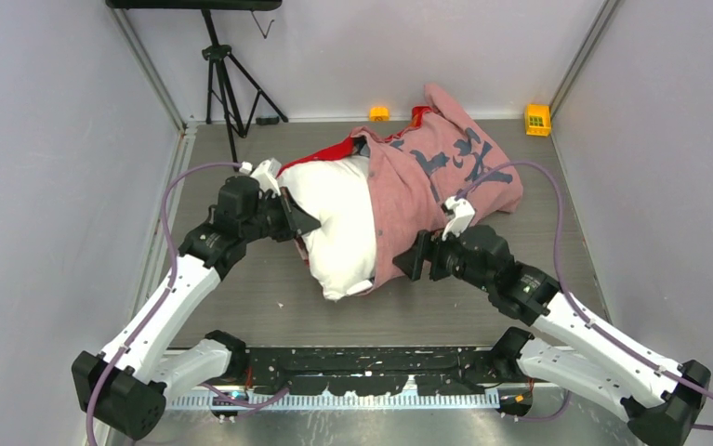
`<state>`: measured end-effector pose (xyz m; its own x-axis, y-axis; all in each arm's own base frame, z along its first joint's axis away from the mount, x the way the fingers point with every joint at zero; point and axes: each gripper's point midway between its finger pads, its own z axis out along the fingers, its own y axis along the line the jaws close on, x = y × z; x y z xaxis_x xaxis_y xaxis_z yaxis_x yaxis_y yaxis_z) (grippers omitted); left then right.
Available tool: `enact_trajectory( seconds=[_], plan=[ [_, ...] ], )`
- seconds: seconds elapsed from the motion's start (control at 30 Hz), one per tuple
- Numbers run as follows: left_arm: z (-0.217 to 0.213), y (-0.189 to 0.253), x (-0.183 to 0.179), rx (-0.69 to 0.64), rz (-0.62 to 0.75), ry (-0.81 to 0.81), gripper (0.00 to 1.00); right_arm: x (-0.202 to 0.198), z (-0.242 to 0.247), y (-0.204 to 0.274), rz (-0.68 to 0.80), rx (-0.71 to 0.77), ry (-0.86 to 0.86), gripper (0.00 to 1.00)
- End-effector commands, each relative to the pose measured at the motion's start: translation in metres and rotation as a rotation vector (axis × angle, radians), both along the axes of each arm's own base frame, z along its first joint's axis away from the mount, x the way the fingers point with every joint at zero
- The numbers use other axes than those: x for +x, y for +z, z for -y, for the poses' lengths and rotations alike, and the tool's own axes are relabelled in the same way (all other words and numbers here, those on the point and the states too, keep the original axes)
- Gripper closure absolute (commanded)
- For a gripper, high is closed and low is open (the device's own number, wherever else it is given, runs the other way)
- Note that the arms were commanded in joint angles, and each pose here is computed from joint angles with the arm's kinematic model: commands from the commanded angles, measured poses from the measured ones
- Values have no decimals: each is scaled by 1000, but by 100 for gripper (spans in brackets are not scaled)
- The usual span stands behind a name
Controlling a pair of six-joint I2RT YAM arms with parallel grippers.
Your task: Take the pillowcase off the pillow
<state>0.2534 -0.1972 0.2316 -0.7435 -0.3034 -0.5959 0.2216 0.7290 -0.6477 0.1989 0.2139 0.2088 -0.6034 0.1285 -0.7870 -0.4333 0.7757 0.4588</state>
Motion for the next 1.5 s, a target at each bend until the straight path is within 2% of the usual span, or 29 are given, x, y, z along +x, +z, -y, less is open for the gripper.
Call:
enact_trajectory(
  seconds=[0.0,0.17,0.47,0.5,0.57,0.63,0.83,0.93,1.03,1.17,1.23,1.3,1.4,1.47],
  plan=[
    [7,44,19,-85,114,40,100,-2,-16,0,12,117,-43,20],
    [-3,49,25,-84,134,114,100,-3,-29,-14,-2,149,-33,20],
    [-3,48,28,-119,107,151,100,-12,-74,-1,30,211,99,18],
    [-2,48,28,-122,106,152,100,-10,-75,-2,27,199,94,21],
    [-2,50,29,-130,108,156,100,-6,-75,-8,19,167,76,34],
    [-2,53,31,-132,116,160,100,1,-70,-18,6,130,26,46],
    [-20,75,35,-64,171,193,100,27,-17,-75,-29,-100,-267,50],
    [-26,92,33,-61,198,190,100,39,24,-85,1,-205,-444,59],
    [-23,103,28,-91,207,168,100,54,62,-93,-18,-258,-576,65],
    [-16,111,19,-136,198,122,100,68,90,-103,-134,-233,-641,66],
    [-17,111,16,-134,195,115,100,71,94,-96,-131,-231,-630,65],
    [-19,107,14,-125,192,115,100,70,86,-80,-98,-222,-553,58],
    [-19,99,9,-126,184,111,100,61,55,-42,-28,-143,-332,40],
    [-18,95,5,-135,184,95,100,53,42,-11,27,-86,-230,34]
  ],
)
